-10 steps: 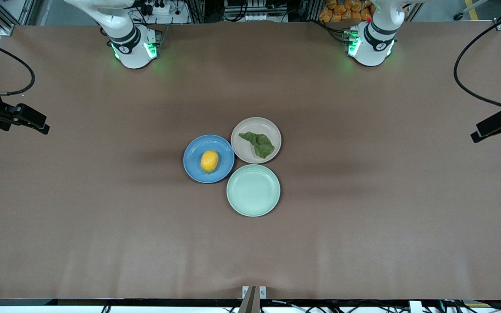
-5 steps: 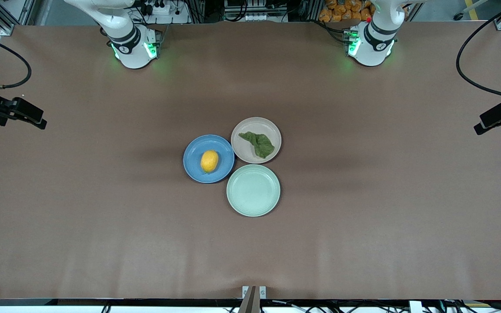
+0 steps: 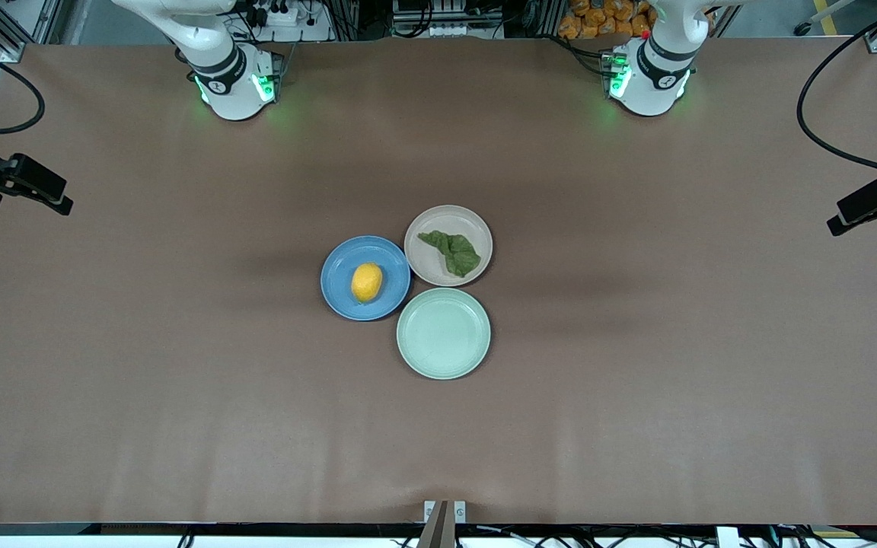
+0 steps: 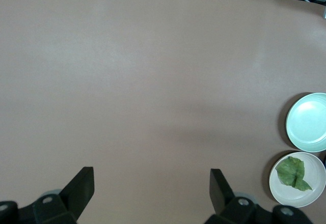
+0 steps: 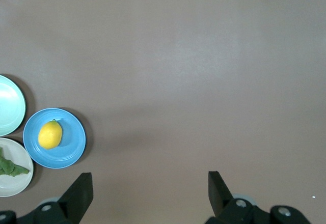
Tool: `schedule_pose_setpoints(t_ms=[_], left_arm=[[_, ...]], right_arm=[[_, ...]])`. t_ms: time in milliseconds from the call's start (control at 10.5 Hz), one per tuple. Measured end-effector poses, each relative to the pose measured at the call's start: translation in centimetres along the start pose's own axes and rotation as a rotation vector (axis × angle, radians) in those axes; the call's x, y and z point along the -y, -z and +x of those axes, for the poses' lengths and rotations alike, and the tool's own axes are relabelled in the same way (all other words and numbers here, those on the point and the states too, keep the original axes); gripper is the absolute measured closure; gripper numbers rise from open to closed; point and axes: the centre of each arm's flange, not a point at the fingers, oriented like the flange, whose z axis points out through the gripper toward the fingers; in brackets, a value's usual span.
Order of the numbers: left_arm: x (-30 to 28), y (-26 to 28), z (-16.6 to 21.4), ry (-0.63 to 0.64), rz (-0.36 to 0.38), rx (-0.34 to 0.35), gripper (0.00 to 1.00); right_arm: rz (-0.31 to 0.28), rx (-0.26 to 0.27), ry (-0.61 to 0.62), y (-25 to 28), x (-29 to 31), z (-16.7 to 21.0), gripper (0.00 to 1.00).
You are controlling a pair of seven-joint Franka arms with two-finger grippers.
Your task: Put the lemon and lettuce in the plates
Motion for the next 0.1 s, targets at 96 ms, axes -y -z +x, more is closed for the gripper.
schedule_pose_setpoints(t_ms=[96], left_arm=[[0.0,0.0,0.0,0.0,0.0,0.0,0.0]], right_arm=[[0.0,0.003,0.0,-0.03,-0.01,-0.03,0.0]])
